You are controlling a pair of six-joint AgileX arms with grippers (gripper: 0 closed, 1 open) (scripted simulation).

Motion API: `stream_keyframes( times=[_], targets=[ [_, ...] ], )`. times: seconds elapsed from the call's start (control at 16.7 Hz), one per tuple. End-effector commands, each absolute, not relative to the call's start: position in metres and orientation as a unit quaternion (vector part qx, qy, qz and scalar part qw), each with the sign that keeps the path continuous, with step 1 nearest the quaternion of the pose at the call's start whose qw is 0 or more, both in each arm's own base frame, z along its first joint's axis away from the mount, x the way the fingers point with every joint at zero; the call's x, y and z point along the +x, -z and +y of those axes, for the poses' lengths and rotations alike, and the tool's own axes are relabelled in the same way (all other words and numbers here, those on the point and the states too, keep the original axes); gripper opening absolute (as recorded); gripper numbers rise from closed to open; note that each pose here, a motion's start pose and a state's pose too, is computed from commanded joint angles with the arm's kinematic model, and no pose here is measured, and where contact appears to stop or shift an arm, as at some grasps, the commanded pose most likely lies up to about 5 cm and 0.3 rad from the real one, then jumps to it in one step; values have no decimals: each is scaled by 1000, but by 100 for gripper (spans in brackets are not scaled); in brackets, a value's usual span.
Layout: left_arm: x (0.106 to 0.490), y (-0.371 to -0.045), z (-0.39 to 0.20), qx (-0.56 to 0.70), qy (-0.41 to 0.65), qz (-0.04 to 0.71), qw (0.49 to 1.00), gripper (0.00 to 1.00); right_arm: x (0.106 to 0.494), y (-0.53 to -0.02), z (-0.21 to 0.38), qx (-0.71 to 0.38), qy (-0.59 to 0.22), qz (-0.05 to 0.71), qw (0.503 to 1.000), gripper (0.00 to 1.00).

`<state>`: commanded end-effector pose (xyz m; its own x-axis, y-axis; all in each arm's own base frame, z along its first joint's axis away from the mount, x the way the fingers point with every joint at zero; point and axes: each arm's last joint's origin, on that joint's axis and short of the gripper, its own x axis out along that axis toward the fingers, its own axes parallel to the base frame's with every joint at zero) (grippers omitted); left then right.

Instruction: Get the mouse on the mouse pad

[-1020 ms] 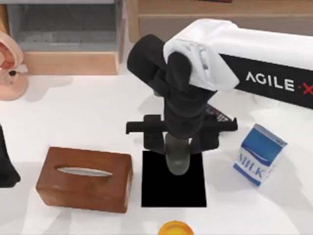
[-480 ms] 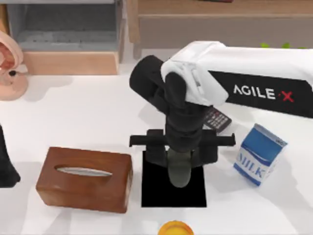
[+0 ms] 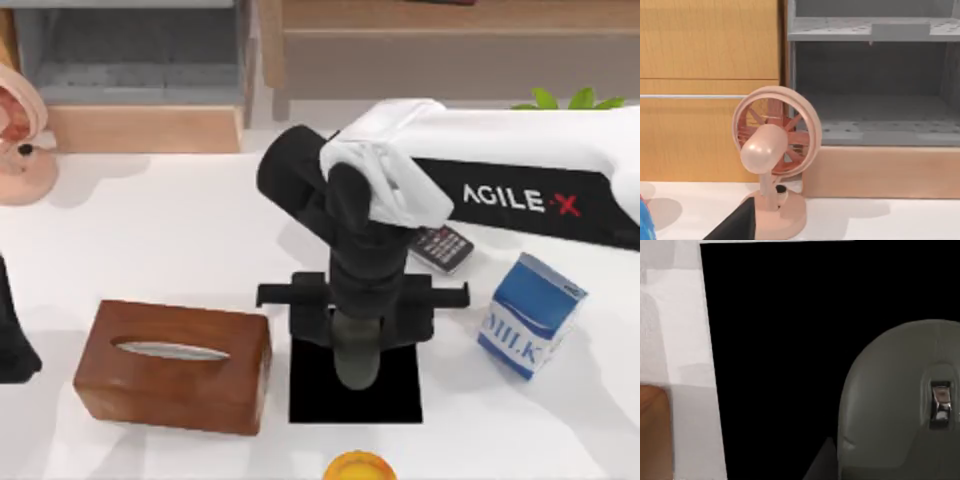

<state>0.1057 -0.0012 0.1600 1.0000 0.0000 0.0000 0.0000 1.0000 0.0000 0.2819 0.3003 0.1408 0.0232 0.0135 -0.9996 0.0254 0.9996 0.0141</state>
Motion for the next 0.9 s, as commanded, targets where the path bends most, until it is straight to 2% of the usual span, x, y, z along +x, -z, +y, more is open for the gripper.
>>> stream_keyframes(
  times=[0.72,0.9],
  targets=[
    [106,-160,-1,0,0,0,1000,100,282,-141,300,14,4,699,715,98],
    [106,-160,-1,0,0,0,1000,100,282,-141,300,14,4,699,715,100]
  ],
)
